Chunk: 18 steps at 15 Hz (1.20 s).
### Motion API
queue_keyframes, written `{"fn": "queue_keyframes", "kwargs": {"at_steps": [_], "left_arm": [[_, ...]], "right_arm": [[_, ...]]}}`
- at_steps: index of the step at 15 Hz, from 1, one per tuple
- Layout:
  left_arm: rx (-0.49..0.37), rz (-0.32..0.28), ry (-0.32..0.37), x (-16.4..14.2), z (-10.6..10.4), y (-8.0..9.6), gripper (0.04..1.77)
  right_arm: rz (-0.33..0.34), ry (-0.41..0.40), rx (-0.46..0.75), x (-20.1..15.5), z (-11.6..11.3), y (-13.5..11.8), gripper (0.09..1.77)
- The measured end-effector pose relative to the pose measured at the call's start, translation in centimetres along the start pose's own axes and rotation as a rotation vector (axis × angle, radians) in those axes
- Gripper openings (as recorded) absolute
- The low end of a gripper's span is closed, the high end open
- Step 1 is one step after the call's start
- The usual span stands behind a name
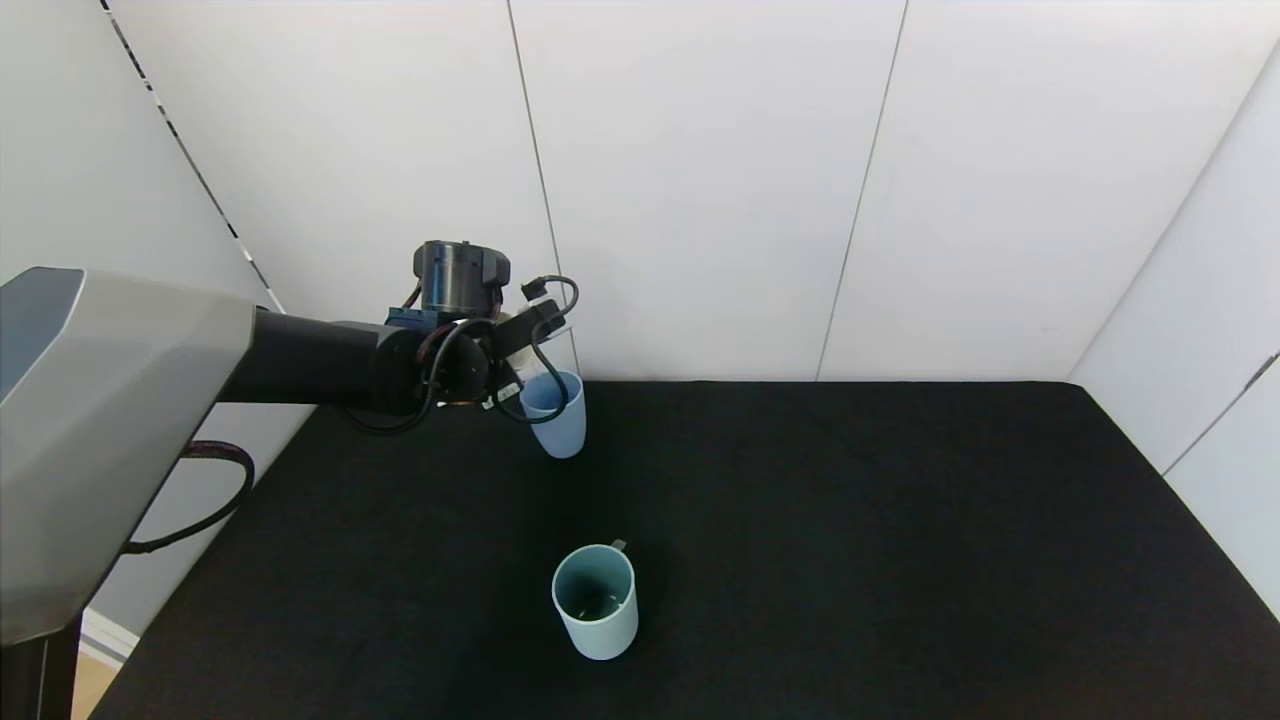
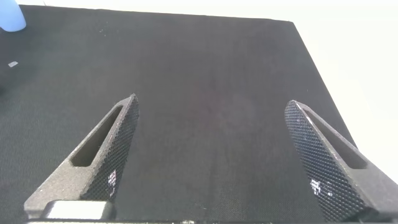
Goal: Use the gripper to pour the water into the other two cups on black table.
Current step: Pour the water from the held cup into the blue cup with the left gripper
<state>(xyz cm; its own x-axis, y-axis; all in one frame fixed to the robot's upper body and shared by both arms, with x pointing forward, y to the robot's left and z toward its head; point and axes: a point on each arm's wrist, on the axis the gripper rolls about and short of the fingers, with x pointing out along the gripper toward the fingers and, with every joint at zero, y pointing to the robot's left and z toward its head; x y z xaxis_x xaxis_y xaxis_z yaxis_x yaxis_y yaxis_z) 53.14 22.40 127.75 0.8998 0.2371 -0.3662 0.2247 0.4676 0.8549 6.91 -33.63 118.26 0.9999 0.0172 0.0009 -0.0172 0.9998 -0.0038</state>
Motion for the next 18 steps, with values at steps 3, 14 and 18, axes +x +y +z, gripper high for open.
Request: {"fn": "queue_keyframes", "kwargs": {"at_steps": [3,14,18], "left_arm": [[0.035,0.010,0.003,0.1,0.1,0.1,1.22],[0.104,0.056,0.026,-0.1,0.4,1.0,1.22],[0.125,0.065,0.038,-0.3,0.4,1.1,1.21]], "right_arm": [[0.000,0.000,0.000,0.0,0.0,0.0,1.71],[0.000,0.000,0.000,0.0,0.0,0.0,1.71],[0.000,0.000,0.000,0.0,0.0,0.0,1.71]]}}
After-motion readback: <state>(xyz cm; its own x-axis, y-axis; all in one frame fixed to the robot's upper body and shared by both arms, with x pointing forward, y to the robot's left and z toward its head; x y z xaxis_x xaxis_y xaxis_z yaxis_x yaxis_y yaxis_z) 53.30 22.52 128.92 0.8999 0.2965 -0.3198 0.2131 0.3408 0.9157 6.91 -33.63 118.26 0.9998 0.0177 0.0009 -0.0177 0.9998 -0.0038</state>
